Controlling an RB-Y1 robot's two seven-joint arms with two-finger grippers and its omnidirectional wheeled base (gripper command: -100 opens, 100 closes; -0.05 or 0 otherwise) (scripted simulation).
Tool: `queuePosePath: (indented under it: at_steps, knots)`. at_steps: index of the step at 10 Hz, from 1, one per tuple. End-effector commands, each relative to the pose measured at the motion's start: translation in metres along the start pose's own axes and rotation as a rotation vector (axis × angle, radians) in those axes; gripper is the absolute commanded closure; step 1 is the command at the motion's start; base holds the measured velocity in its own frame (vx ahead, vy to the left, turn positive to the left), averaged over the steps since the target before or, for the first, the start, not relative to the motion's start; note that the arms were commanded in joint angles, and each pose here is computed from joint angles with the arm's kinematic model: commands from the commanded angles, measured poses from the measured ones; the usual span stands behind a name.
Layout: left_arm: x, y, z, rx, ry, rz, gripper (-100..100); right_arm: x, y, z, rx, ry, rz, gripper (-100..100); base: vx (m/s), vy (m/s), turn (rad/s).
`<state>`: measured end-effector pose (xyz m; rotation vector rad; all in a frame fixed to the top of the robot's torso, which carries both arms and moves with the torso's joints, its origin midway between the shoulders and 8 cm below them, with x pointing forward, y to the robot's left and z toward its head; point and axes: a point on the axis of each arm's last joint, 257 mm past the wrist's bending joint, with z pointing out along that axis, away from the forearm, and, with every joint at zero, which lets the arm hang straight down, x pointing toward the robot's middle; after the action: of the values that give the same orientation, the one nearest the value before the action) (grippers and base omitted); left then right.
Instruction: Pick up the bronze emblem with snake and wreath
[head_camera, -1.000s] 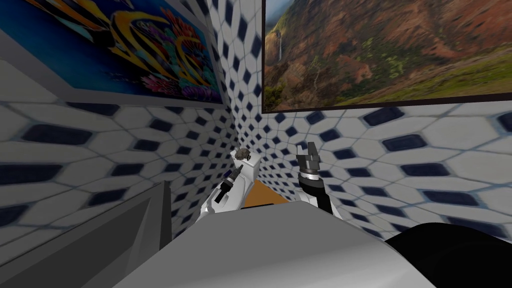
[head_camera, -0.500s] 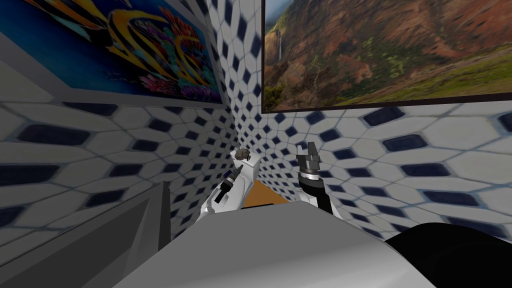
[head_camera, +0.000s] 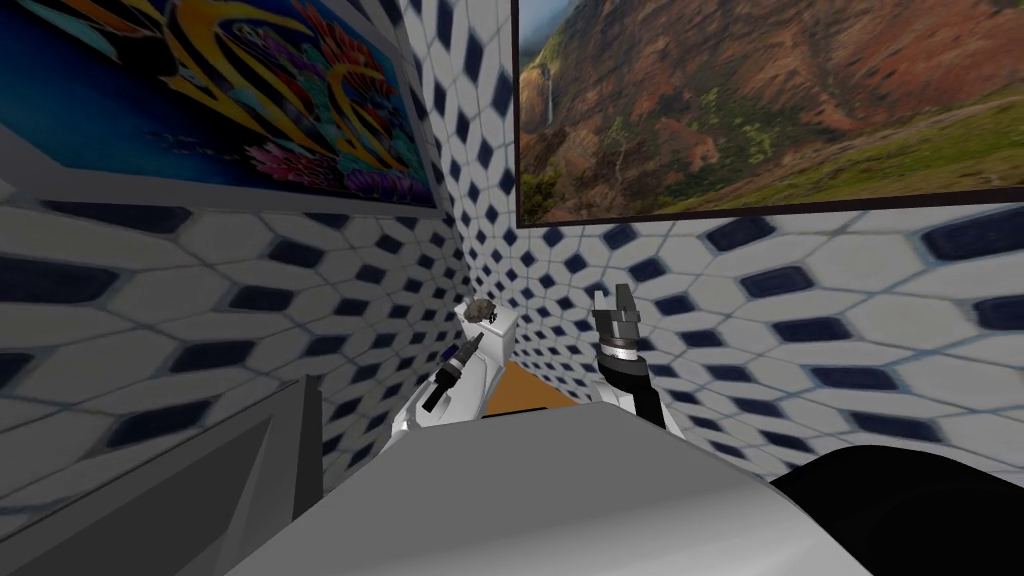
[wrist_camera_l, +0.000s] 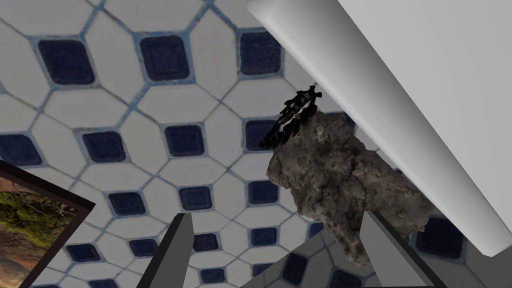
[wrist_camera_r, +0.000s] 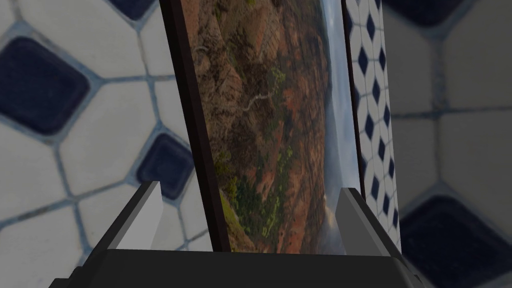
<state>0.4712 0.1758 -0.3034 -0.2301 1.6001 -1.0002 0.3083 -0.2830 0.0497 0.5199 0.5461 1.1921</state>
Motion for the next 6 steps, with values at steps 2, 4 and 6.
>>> queuePosePath:
  at_steps: [2, 4, 6]
  knots:
    - [-0.001, 0.0069, -0.0096, -0.011, 0.014, 0.025, -100, 0.0, 0.0, 0.0, 0.0, 0.0, 0.0, 0, 0.013, -0.01, 0.011]
    - [-0.001, 0.0069, -0.0096, -0.011, 0.014, 0.025, -100, 0.0, 0.0, 0.0, 0.0, 0.0, 0.0, 0, 0.021, -0.003, -0.074]
    - [-0.0008, 0.0077, -0.011, -0.012, 0.017, 0.03, -100, 0.0, 0.0, 0.0, 0.0, 0.0, 0.0, 0, 0.003, -0.003, 0.009]
